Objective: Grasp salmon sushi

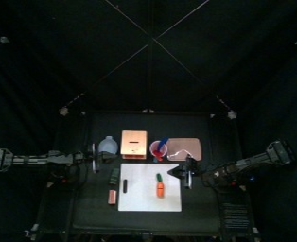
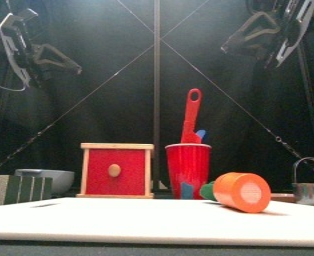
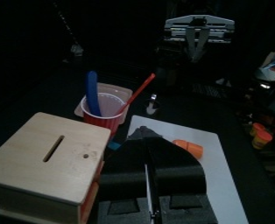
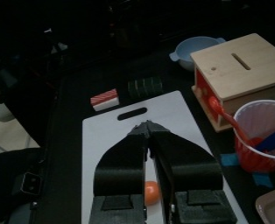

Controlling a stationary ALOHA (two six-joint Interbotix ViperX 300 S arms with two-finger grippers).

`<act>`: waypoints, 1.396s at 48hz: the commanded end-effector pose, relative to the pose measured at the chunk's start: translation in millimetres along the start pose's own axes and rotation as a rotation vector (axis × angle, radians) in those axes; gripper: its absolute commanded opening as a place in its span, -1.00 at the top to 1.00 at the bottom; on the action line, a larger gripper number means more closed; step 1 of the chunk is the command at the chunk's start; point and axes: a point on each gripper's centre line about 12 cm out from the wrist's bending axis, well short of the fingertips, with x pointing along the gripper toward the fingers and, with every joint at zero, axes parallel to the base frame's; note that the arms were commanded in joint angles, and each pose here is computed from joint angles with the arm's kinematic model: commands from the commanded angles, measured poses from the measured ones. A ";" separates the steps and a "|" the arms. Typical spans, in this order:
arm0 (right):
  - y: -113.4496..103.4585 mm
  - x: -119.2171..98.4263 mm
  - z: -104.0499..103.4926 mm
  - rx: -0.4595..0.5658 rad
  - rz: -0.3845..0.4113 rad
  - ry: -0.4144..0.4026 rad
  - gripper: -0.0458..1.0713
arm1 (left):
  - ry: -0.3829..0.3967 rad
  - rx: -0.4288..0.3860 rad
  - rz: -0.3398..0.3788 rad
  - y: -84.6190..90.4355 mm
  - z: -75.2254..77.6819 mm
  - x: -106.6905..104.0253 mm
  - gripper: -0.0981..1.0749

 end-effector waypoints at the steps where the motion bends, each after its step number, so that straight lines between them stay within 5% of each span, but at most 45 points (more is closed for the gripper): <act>1: 2.1 -1.1 6.8 0.001 0.007 -0.019 0.18 | -0.026 0.002 -0.004 -1.6 9.5 2.0 0.81; 33: 1.6 -0.8 5.3 0.000 0.006 -0.015 0.18 | -0.053 0.004 -0.007 -2.7 17.4 2.6 0.81; 60: 1.3 -0.6 6.7 0.003 0.003 -0.018 0.18 | -0.014 -0.001 -0.002 -1.0 5.7 1.7 0.81; 67: -2.1 8.1 -6.7 0.008 -0.022 0.032 0.18 | 0.005 0.001 0.002 0.7 -4.6 0.7 0.81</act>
